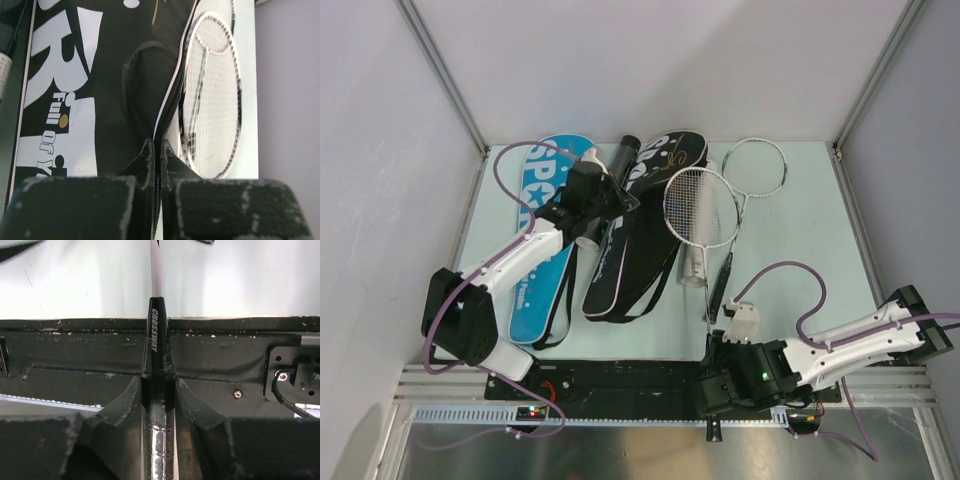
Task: Pack up the badminton gear
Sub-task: Place the racket in the racket bag.
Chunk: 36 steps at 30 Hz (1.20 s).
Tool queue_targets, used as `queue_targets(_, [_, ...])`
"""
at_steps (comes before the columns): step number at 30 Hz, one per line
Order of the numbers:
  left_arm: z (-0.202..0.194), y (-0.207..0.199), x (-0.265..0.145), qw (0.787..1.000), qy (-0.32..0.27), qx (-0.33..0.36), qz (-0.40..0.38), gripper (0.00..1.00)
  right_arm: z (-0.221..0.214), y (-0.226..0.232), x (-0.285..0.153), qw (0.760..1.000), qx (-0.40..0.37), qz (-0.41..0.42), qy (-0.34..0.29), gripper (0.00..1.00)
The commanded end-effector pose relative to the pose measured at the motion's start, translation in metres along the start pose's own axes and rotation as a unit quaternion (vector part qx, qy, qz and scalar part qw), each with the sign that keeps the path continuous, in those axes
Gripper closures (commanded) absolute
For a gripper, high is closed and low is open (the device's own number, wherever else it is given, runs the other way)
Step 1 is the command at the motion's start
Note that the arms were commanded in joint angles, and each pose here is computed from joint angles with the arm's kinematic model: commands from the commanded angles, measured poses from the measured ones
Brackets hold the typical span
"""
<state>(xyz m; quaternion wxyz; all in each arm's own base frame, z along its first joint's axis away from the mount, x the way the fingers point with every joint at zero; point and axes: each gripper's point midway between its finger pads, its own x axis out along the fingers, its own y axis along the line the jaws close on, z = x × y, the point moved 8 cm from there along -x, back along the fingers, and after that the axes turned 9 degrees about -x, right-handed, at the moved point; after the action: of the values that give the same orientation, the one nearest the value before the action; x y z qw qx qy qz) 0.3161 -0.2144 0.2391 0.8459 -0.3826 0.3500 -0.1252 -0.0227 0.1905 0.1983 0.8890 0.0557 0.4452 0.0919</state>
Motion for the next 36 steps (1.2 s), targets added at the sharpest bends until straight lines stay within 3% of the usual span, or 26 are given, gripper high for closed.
queue_targets(1, [0.04, -0.034, -0.007, 0.996, -0.077, 0.002, -0.053, 1.0, 0.007, -0.033, -0.009, 0.994, -0.064, -0.083, -0.016, 1.0])
queue_targets(9, [0.035, -0.033, -0.011, 0.996, -0.062, 0.004, -0.065, 1.0, 0.006, -0.018, -0.006, 0.995, -0.073, -0.058, -0.031, 1.0])
queue_targets(16, [0.005, -0.019, -0.01, 0.996, 0.006, -0.005, -0.087, 1.0, 0.04, 0.025, 0.006, 0.989, -0.064, -0.016, -0.135, 1.0])
queue_targets(21, [-0.016, -0.014, -0.017, 0.994, 0.042, -0.01, -0.101, 1.0, 0.091, 0.055, 0.045, 0.98, -0.086, -0.031, -0.175, 1.0])
queue_targets(26, [-0.031, -0.007, -0.028, 0.991, 0.07, -0.03, -0.111, 1.0, 0.144, 0.079, 0.078, 0.976, -0.039, -0.013, -0.215, 1.0])
queue_targets(36, [-0.048, -0.003, -0.043, 0.976, 0.107, -0.112, -0.151, 1.0, 0.191, 0.112, 0.151, 0.961, 0.036, -0.004, -0.275, 1.0])
